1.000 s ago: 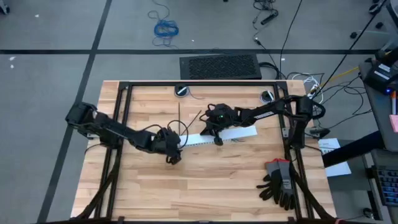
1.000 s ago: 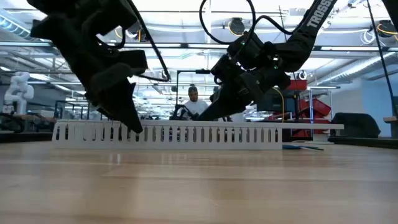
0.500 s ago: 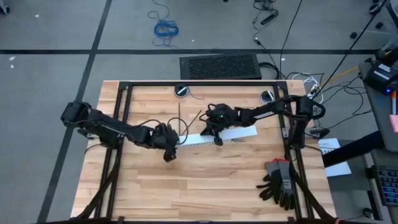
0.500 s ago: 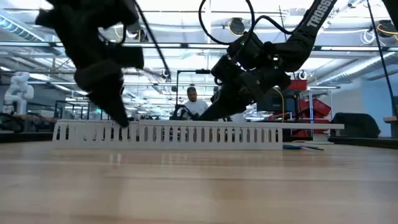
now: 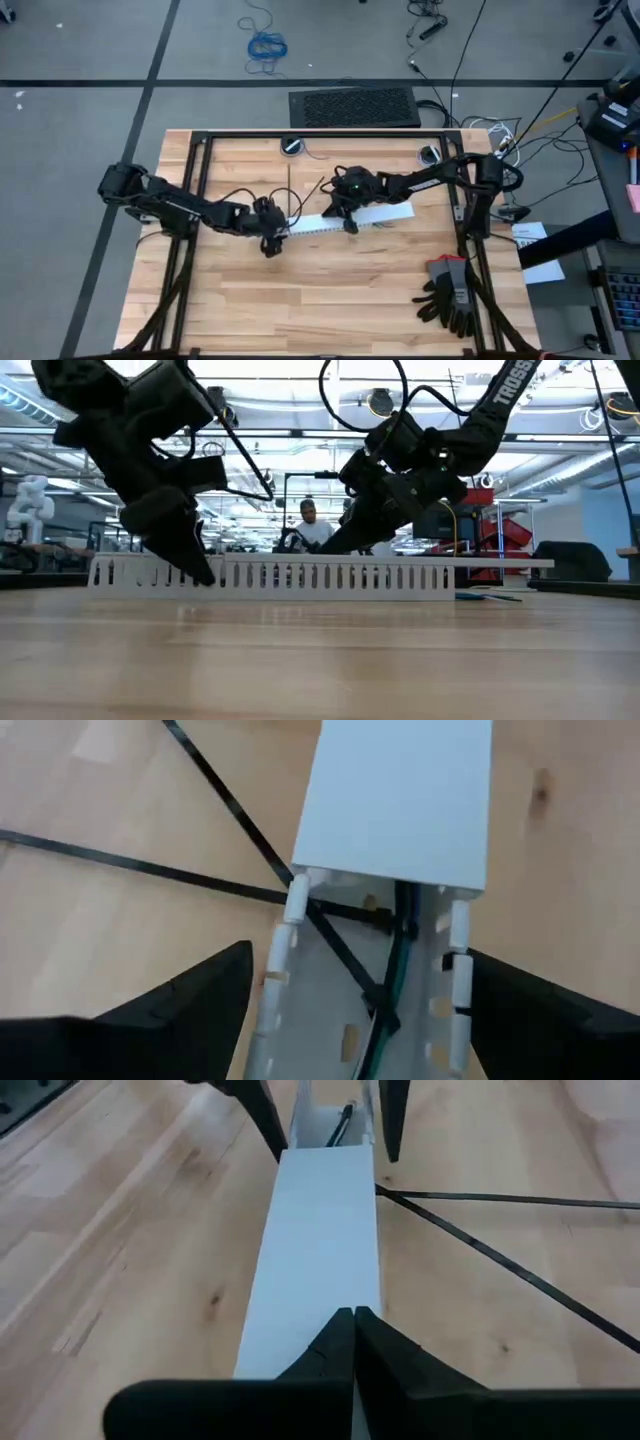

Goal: Ziptie cables
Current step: Close the white cable duct tray the with white cable cover

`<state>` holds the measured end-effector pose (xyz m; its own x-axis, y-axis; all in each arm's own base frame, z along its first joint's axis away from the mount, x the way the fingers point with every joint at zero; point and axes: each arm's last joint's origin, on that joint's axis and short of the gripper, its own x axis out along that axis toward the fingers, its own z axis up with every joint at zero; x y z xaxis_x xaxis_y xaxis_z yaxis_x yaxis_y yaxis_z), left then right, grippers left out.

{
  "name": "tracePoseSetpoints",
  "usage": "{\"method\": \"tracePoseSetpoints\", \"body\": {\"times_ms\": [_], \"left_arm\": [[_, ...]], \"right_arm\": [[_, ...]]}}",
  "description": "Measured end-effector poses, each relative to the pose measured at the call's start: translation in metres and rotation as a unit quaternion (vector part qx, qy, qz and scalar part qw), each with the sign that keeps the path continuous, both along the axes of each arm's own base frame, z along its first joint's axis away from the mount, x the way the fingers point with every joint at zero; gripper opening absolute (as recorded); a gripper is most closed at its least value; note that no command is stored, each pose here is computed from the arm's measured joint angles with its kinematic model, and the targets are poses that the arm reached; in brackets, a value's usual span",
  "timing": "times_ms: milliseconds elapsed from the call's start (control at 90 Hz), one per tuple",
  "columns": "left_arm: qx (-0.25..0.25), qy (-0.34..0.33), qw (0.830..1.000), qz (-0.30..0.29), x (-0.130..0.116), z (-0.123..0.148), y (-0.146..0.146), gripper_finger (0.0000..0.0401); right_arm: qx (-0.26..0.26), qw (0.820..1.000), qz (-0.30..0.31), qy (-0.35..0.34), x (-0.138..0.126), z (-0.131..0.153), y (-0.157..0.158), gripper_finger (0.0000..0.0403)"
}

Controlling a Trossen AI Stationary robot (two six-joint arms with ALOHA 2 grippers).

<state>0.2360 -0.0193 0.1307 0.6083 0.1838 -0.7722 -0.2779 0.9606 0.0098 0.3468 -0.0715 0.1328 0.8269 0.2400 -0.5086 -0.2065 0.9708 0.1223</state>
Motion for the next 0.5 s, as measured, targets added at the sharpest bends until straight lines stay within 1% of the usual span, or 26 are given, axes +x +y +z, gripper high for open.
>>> {"method": "tracePoseSetpoints", "body": {"times_ms": [133,200,367,422,500], "left_arm": [[-0.003,-0.026,1.0,0.0,-0.007,-0.01,0.001,0.0318],[-0.005,-0.042,0.999,0.0,-0.01,-0.014,0.001,0.0309],[-0.001,-0.053,0.999,0.001,-0.016,-0.019,0.002,0.0282],[0.001,-0.059,0.998,0.001,-0.016,-0.02,0.002,0.0276],[0.001,-0.067,0.998,0.003,-0.017,-0.02,0.002,0.027]], "right_arm": [[0.003,1.0,0.006,-0.008,0.002,0.001,0.005,0.0],[0.001,1.0,0.014,-0.018,0.004,0.003,0.01,0.0],[-0.008,0.998,0.034,-0.06,0.012,0.009,0.025,0.0],[-0.005,0.998,0.033,-0.061,0.017,0.009,0.027,0.0],[-0.015,0.998,0.021,-0.062,0.027,0.008,0.027,0.0]]}}
